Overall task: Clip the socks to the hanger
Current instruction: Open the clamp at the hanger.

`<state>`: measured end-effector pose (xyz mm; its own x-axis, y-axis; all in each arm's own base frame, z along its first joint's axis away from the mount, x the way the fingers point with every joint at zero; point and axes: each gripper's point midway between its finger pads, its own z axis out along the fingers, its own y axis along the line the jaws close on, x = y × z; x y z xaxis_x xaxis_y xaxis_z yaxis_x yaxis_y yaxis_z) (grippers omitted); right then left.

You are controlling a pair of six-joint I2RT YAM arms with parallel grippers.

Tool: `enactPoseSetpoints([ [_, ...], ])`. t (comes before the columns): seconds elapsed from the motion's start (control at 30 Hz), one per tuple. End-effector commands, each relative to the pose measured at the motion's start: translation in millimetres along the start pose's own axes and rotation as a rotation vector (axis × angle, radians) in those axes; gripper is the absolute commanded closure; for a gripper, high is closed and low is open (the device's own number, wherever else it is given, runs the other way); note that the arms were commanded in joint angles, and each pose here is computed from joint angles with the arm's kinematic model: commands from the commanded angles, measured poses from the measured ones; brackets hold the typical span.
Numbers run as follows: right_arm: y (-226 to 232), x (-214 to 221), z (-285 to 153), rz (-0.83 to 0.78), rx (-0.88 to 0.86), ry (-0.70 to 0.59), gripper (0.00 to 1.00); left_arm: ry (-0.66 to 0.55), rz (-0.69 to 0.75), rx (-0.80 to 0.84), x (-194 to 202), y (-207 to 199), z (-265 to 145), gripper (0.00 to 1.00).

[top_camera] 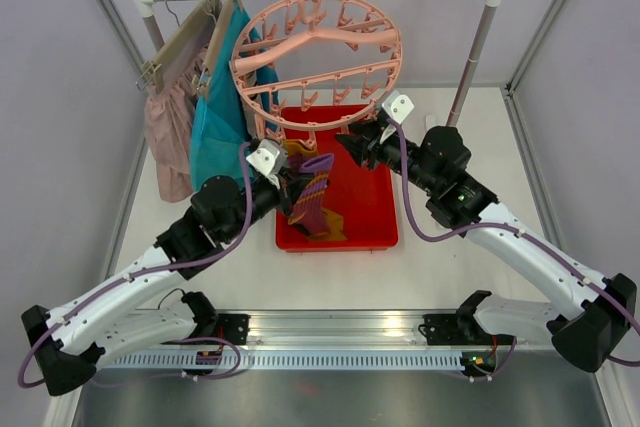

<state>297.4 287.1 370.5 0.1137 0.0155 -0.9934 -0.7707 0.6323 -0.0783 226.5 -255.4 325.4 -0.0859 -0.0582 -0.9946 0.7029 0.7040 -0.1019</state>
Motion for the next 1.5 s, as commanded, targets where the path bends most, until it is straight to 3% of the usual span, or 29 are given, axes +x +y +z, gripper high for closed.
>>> enactPoseSetpoints([
  [0.0, 3, -33, 2, 0.024, 0.0, -0.077, 0.88, -0.05, 0.003, 0.024, -18, -6, 3, 0.98],
  [0.13, 7, -38, 2, 0.05, 0.012, -0.075, 1.0, -0.041, 0.002, 0.015, -9, -4, 11, 0.98],
  [0.43, 8, -38, -1, 0.107, 0.048, -0.059, 1.0, -0.027, -0.005, 0.0, 12, -2, 28, 0.98],
  [1.47, 13, -39, -4, 0.143, 0.035, -0.049, 1.0, -0.078, -0.033, -0.025, 19, 2, 39, 0.98],
])
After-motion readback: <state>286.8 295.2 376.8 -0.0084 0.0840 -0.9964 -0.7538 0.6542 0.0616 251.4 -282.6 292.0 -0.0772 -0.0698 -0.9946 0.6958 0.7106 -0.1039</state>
